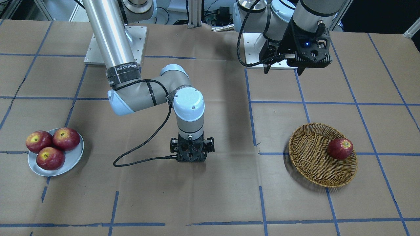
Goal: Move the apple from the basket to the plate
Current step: 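Grasp the apple with the right gripper and lift it toward the plate, then lower the apple onto the apples on the white plate with the right gripper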
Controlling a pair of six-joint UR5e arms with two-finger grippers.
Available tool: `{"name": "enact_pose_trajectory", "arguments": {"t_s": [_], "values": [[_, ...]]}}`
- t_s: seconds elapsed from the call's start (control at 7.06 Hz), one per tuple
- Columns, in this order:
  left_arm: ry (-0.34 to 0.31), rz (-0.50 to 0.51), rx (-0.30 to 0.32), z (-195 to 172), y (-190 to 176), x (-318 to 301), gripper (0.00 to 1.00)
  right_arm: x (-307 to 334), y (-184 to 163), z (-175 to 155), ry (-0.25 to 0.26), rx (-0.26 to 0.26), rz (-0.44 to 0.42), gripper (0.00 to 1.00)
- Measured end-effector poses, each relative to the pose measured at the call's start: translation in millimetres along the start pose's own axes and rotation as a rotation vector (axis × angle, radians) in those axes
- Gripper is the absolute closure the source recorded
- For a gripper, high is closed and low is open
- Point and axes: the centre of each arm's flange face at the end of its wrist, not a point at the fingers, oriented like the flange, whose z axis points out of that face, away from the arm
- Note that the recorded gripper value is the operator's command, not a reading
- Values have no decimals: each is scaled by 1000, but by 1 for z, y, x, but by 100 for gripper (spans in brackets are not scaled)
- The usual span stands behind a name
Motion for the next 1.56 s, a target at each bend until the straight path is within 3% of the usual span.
{"name": "enact_pose_trajectory", "arguments": {"t_s": [0.14,0.57,0.99,1.28,1.56], "values": [[0,5,-2,4,-1,0,1,-1,1,0,0,-3,-2,55],[0,14,-11,13,-4,2,1,-1,-2,-7,-7,7,-1,56],[-2,17,-71,42,-2,4,1,22,-7,-82,-11,30,18,56],[-8,17,-85,49,1,4,1,88,-15,-143,11,7,3,56],[-4,11,-63,42,2,4,1,210,-25,-169,35,-36,-67,56]]}}
